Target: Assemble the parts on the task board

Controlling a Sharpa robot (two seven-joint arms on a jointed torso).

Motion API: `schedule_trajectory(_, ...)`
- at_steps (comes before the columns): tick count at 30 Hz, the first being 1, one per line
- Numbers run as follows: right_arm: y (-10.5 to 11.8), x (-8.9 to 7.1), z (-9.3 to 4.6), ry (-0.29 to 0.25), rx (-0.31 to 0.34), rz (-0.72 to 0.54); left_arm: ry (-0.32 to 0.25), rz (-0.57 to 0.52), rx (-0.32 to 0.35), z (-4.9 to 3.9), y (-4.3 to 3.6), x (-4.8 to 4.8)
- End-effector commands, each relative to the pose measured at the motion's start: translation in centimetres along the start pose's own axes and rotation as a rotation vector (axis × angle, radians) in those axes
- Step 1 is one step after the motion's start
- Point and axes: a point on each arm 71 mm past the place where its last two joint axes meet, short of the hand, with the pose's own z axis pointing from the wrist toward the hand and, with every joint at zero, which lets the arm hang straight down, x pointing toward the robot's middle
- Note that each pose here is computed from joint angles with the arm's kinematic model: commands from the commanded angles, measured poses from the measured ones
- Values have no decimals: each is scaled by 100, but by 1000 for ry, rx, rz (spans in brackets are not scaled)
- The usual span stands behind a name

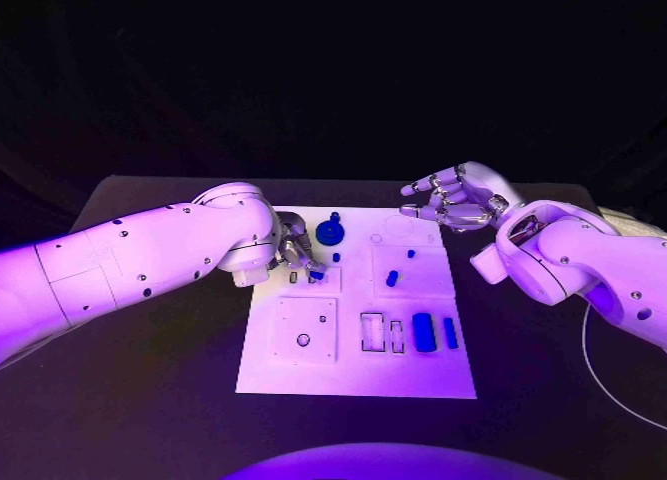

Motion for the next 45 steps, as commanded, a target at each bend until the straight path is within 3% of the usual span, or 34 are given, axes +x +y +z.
schedule_trajectory(1,-1,27,-1,21,-2,4,-10,-72,22,-20,-4,0)
schedule_trajectory(12,-21,51,-3,26,2,10,-65,-108,31,-92,69,-19)
schedule_trajectory(24,-37,68,-9,32,3,14,-113,22,17,-96,60,29)
schedule_trajectory(45,-27,90,-6,38,1,17,-45,110,-12,-69,118,106)
